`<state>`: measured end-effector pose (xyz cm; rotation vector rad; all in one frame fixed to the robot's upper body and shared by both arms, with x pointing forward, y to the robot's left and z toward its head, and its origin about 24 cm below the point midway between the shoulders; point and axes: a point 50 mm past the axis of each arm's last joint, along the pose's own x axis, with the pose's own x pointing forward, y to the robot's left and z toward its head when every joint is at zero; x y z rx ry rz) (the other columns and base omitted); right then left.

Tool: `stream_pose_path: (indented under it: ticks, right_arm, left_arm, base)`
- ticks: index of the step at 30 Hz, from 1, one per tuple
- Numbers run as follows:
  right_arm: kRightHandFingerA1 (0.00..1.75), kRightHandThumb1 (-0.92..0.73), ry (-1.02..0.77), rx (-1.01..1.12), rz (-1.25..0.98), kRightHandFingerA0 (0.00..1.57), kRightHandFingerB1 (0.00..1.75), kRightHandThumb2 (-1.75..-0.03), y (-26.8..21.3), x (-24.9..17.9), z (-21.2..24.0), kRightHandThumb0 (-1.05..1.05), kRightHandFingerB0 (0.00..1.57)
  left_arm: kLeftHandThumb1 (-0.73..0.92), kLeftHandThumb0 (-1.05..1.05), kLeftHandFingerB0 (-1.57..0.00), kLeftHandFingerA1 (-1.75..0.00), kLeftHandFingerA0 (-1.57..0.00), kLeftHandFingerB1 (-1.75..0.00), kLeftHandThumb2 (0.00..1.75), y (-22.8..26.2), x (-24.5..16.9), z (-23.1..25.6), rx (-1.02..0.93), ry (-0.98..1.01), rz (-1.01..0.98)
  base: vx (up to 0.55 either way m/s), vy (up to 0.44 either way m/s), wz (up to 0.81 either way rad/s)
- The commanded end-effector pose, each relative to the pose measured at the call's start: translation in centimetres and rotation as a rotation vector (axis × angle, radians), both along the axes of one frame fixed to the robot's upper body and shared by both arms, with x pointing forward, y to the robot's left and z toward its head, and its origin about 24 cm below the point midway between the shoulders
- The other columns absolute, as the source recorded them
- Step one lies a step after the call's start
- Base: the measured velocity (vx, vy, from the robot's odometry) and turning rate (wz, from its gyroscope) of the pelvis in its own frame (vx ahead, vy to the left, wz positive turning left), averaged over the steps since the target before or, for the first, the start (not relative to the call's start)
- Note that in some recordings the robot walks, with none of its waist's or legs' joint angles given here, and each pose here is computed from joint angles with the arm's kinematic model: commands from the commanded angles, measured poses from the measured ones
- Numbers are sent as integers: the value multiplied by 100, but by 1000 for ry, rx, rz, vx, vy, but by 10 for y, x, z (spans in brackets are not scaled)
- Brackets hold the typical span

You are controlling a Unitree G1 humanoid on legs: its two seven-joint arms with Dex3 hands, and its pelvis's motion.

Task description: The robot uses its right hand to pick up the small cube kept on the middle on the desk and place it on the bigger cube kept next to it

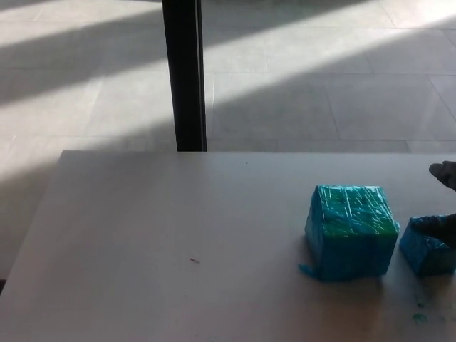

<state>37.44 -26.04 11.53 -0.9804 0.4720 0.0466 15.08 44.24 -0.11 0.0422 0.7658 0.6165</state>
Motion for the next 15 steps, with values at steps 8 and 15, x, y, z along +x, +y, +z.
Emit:
stream_pose_path:
  ticks: [8,15]
  right_arm:
    - [79,-55,120,-148,121,14,26,-56,4,2,5,-26,0]
    - [102,-47,194,-96,118,54,17,-75,2,-2,0,-25,4]
  left_arm:
    - [92,-99,-42,-64,-45,-43,71,7,-1,12,30,3,18]
    - [92,-99,-41,-63,-45,-43,71,10,-1,13,30,6,21]
  base:
    - [0,0,0]
    - [0,0,0]
